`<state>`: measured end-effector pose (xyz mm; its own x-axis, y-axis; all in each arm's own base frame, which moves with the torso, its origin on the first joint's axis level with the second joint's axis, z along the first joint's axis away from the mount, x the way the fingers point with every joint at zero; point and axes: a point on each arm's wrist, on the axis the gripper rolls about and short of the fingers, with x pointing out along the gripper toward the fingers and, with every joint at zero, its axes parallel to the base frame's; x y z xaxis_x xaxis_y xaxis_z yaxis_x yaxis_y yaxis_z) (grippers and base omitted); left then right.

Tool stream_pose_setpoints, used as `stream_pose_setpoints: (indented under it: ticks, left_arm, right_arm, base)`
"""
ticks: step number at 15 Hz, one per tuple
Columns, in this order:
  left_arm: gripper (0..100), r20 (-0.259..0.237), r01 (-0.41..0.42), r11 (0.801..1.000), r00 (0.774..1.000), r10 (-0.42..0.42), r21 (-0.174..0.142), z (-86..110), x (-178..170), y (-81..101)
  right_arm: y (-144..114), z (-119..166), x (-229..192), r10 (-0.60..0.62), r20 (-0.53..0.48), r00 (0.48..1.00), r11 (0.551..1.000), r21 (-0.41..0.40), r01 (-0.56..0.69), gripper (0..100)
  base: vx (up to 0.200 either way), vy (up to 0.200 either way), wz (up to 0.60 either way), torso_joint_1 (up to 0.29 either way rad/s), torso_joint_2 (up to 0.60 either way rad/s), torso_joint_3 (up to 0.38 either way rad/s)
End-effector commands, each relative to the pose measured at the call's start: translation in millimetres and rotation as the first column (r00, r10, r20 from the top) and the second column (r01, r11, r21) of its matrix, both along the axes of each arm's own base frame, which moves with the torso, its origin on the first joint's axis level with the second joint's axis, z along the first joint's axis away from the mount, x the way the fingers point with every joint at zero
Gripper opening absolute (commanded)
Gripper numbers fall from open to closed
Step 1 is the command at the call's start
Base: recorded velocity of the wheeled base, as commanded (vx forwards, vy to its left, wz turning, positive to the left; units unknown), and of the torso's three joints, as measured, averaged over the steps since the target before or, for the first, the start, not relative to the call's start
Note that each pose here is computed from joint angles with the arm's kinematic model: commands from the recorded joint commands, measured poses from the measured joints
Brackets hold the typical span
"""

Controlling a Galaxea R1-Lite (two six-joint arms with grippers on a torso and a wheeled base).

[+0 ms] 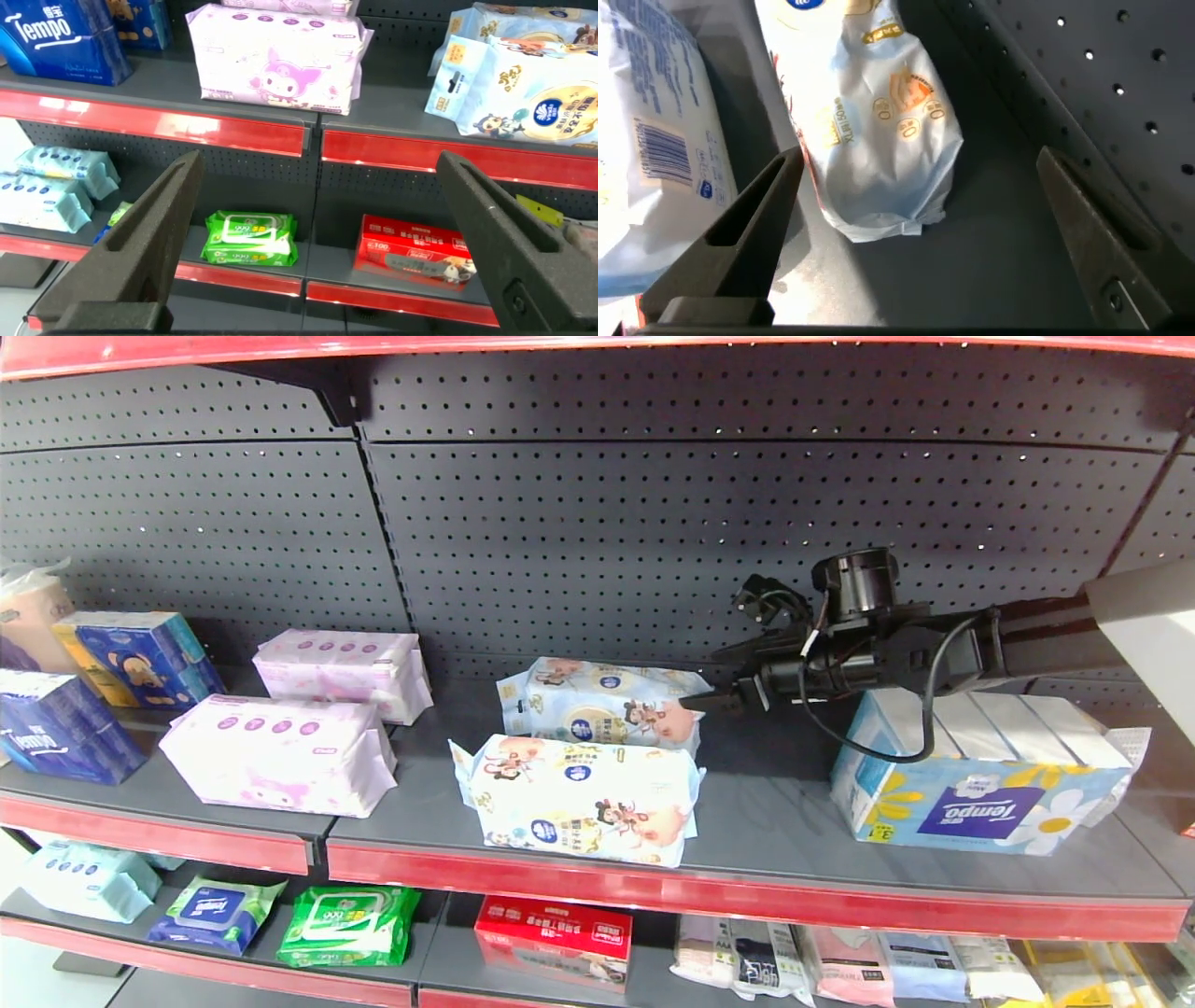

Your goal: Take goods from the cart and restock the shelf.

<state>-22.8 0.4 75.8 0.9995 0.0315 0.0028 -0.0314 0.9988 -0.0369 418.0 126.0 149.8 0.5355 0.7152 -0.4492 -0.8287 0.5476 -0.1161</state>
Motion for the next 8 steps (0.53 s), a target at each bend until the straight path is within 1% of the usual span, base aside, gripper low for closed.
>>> stream_pose_setpoints:
  ticks: [1, 4, 6, 8]
  left_arm:
    - [100, 0.0, -0.001, 1.0, 1.0, 0.001, 0.0, 0.0, 0, 0.0]
    - [100, 0.0, -0.001, 1.0, 1.0, 0.001, 0.0, 0.0, 0, 0.0]
    - [100, 0.0, -0.001, 1.0, 1.0, 0.001, 0.0, 0.0, 0, 0.0]
    - [100, 0.0, -0.001, 1.0, 1.0, 0.001, -0.002, 0.0, 0, 0.0]
  right_arm:
    - [-4, 6, 0, -0.01, 0.014, 1.0, 1.0, 0.004, 0.01, 100]
    - [-8, 8, 2, -0.055, 0.016, 0.998, 0.998, 0.019, 0.054, 100]
    - [-6, 17, 6, -0.131, 0.021, 0.991, 0.987, 0.092, 0.129, 100]
    - [-7, 20, 6, -0.164, 0.032, 0.986, 0.98, 0.119, 0.159, 100]
  base:
    - [0.0, 0.0, 0.0, 0.0, 0.0, 0.0]
    - [0.0, 0.0, 0.0, 0.0, 0.0, 0.0]
    - [0.0, 0.0, 0.0, 0.0, 0.0, 0.0]
    - [0.0, 0.0, 0.0, 0.0, 0.0, 0.0]
